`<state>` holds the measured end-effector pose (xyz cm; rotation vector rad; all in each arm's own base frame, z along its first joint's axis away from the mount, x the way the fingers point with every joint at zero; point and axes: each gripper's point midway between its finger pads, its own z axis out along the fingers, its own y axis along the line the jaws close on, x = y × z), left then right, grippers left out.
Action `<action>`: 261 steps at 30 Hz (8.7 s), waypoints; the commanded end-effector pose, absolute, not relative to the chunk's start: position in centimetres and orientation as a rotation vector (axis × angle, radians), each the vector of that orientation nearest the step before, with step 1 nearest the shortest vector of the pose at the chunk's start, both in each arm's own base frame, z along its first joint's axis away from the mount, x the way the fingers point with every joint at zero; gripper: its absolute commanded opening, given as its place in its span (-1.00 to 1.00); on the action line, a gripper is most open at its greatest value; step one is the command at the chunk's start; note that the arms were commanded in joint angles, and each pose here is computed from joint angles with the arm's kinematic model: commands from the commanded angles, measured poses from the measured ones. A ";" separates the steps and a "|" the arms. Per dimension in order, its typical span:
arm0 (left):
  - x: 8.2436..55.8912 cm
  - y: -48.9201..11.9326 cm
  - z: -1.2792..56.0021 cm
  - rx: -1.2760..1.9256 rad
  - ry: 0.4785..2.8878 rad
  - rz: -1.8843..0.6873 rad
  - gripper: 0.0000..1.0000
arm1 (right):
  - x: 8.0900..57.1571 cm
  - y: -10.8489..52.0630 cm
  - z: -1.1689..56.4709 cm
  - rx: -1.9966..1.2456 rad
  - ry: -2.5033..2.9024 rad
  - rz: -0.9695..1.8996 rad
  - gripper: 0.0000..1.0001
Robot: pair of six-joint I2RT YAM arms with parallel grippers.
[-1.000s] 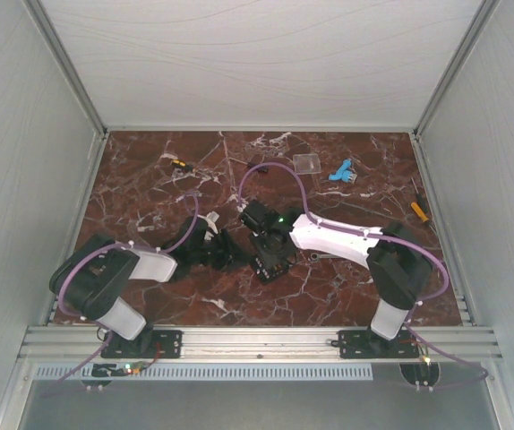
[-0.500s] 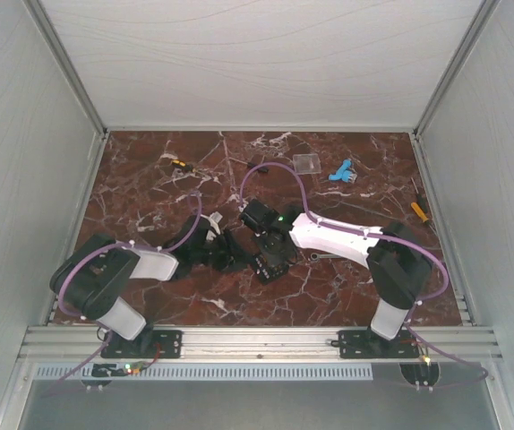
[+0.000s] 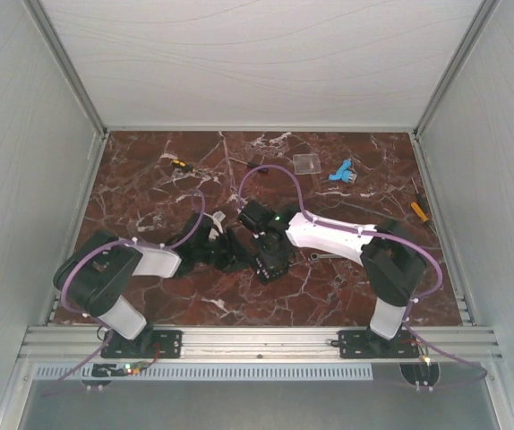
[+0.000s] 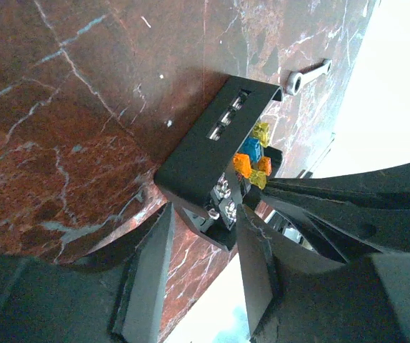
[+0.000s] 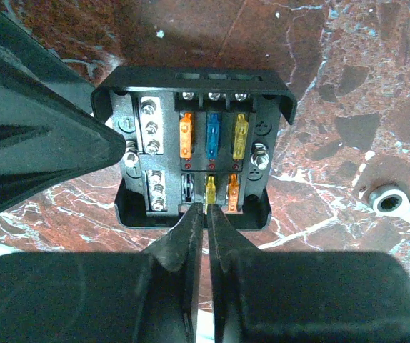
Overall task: Snap on the fuse box
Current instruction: Install the fuse at the fuse box base, then pick up the fuse from the center of the board.
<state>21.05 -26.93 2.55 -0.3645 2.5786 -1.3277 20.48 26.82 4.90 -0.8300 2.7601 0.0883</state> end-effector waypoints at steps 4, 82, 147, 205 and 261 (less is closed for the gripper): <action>21.9 -27.9 3.4 -0.312 2.555 -1.363 -0.19 | 20.1 26.1 4.0 -0.840 2.829 0.045 -1.00; 21.8 -27.9 3.6 -0.316 2.540 -1.371 -0.19 | 22.0 27.9 4.9 -0.796 2.753 0.213 -0.88; 21.6 -27.8 3.3 -0.324 2.545 -1.371 -0.20 | 20.0 25.6 4.6 -0.799 2.818 0.072 -0.98; 23.4 -24.2 5.8 -0.268 2.435 -1.127 0.22 | 31.1 19.6 9.8 -0.544 2.615 0.136 -0.19; 23.9 -23.5 7.7 -0.178 2.341 -1.099 0.93 | 37.1 15.6 4.3 -0.410 2.778 0.108 -0.73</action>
